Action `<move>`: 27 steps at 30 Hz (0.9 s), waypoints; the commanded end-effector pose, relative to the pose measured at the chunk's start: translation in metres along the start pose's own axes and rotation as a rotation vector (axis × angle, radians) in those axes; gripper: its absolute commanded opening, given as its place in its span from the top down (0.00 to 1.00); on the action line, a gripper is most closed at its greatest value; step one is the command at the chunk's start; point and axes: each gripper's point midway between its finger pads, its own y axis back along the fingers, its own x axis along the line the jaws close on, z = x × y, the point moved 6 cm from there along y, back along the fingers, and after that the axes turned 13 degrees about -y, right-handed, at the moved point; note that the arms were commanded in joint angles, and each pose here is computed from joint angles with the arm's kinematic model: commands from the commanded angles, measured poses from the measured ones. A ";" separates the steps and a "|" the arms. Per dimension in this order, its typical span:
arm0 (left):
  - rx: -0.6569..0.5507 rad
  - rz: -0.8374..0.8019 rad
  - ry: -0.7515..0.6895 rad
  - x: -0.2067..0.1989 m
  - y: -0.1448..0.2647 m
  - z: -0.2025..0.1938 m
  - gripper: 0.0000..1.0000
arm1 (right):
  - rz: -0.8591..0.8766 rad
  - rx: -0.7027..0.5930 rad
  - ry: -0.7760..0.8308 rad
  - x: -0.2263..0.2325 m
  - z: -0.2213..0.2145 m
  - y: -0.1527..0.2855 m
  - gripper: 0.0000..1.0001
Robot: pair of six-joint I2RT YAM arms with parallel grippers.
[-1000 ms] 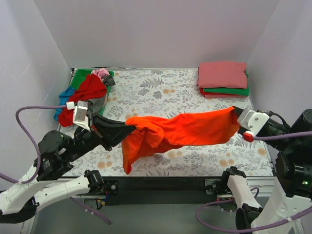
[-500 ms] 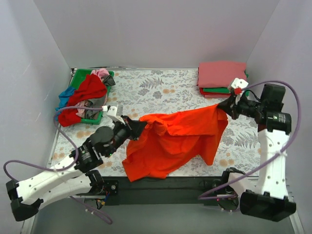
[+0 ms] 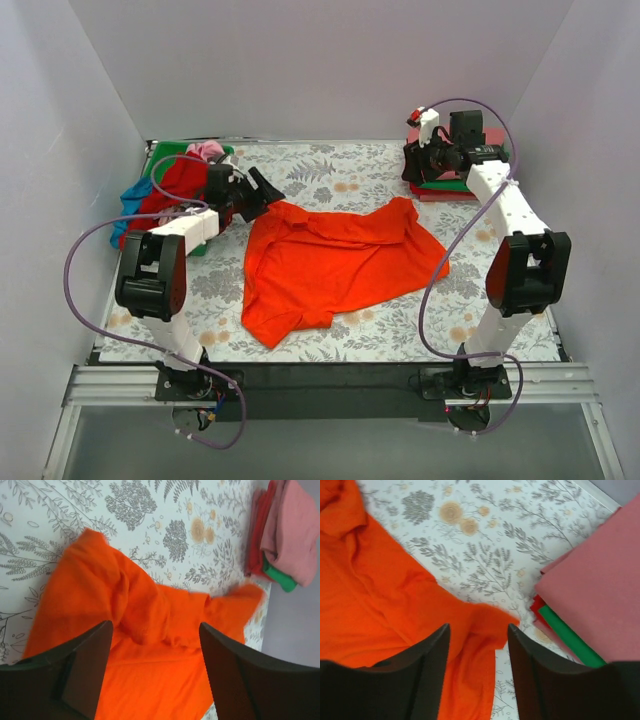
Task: Fold and stack the t-shirts
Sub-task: Flatten the tshirt out
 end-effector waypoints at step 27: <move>0.338 -0.118 -0.205 -0.068 0.184 -0.168 0.36 | -0.168 0.328 -0.261 -0.014 -0.216 0.080 0.34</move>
